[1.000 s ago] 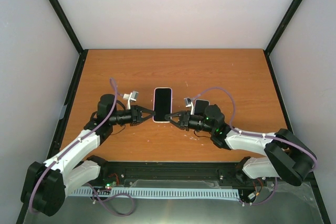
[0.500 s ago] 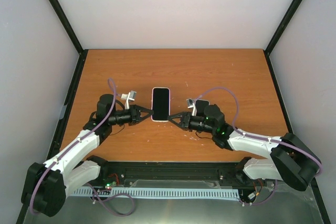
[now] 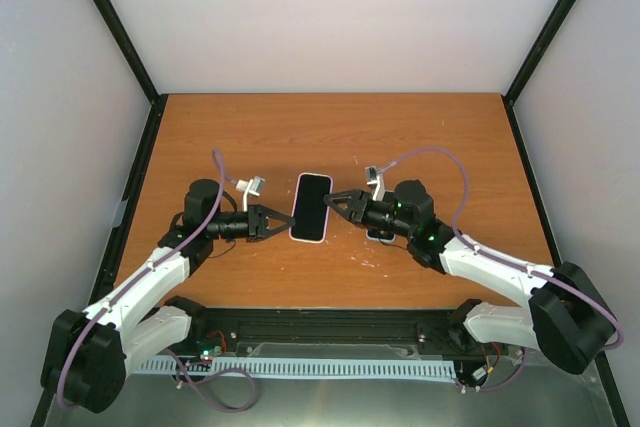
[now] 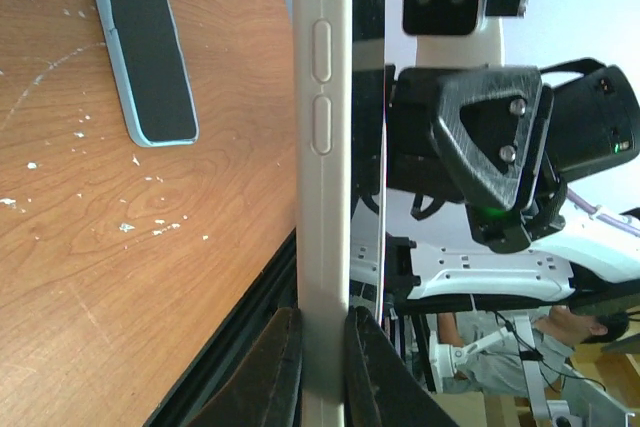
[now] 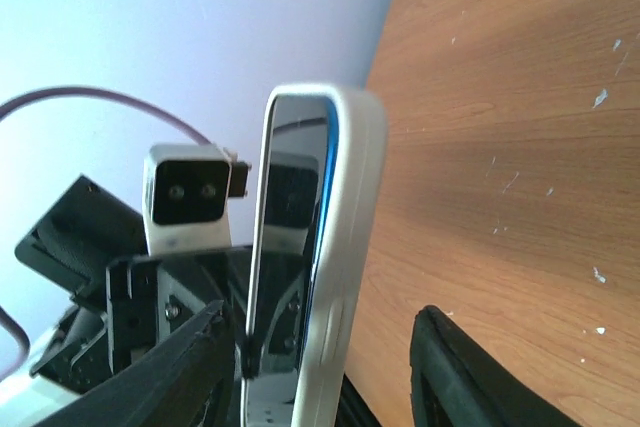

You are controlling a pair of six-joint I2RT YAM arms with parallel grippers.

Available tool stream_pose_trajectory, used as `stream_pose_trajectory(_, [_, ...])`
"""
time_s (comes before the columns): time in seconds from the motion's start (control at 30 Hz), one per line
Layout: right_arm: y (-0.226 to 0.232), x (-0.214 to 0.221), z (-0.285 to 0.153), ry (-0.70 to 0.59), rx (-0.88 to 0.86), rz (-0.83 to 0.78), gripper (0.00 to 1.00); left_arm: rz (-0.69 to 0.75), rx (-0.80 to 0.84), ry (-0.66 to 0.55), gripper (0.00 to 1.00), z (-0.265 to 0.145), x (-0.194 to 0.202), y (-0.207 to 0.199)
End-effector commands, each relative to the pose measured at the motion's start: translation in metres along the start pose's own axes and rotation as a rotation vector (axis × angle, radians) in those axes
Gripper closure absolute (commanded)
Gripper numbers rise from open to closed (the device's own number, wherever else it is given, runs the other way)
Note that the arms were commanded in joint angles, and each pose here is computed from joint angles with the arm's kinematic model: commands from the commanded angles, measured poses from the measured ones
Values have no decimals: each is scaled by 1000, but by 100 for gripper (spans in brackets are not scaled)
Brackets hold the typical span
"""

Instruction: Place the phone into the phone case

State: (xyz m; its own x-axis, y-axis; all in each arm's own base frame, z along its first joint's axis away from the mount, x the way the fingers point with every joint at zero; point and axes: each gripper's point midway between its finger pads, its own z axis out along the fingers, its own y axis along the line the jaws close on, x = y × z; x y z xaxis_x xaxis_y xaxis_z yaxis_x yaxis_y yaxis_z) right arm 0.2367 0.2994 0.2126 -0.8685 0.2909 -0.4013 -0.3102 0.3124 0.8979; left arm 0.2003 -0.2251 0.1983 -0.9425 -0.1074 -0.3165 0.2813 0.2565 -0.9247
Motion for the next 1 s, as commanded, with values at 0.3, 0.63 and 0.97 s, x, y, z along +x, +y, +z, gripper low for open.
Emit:
stream_pose_trajectory(0.3, [13,-37,7,-62,-2,-40,80,132,53,45,100,-3,3,-21])
stream_pose_trajectory(0.63, [-5,-36,7,-53,91,-41,97,111,-108,-1,100,-3,-14,-1])
stream_pose_trajectory(0.97, [-28,-25,0,-32,178,-65,54,68,-133,-23,100,1,-18,12])
